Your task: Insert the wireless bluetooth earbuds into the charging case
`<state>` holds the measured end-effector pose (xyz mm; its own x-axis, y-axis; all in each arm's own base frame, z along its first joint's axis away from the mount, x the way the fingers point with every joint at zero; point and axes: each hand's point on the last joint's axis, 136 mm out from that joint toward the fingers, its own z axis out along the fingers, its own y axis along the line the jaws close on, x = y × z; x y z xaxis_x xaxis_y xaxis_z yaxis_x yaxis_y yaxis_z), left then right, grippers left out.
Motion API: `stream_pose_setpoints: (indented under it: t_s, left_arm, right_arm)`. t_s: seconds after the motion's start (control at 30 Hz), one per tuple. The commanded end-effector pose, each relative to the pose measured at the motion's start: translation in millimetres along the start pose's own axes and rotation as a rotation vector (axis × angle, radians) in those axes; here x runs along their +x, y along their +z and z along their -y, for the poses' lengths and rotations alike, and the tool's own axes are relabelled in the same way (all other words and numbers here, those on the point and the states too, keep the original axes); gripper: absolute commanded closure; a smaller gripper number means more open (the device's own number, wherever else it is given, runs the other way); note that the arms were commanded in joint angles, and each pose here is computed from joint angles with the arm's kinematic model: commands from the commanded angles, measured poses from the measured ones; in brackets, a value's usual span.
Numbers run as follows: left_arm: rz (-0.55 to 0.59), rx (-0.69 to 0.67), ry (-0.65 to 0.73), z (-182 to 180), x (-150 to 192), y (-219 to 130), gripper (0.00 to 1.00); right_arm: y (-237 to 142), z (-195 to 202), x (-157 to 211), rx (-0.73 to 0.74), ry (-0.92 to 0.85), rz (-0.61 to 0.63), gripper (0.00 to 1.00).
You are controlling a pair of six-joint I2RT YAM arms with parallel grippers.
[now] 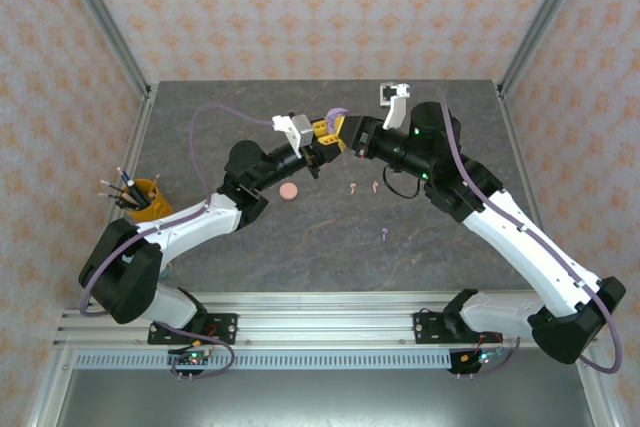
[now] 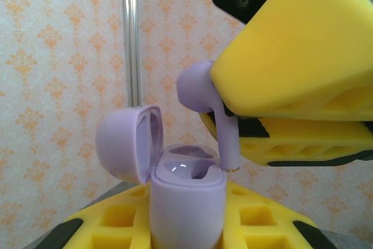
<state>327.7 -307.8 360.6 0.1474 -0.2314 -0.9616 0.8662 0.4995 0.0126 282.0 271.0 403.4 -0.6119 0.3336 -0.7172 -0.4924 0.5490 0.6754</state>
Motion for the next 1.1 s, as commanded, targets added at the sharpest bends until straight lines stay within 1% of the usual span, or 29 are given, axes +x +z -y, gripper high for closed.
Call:
stream_pose_setpoints:
  t_s: [0.0, 0.73, 1.07]
  left_arm:
    - [0.055, 0.024, 0.036, 6.9, -22.1, 1.1, 1.0]
    - [0.044, 0.032, 0.021, 10.2, -17.4, 0.1, 1.0]
    - [0.054, 0.021, 0.023, 9.9, -21.3, -0.2, 1.0]
  right_arm:
    - [-0.7, -7.3, -17.1, -0.01, -0.008, 0.055, 0.8]
    - [-1.5, -9.9, -24.3, -0.011, -0.013, 0.081, 0.8]
    - [1.0, 2.0, -13.1, 0.029, -0.027, 0.045, 0.81]
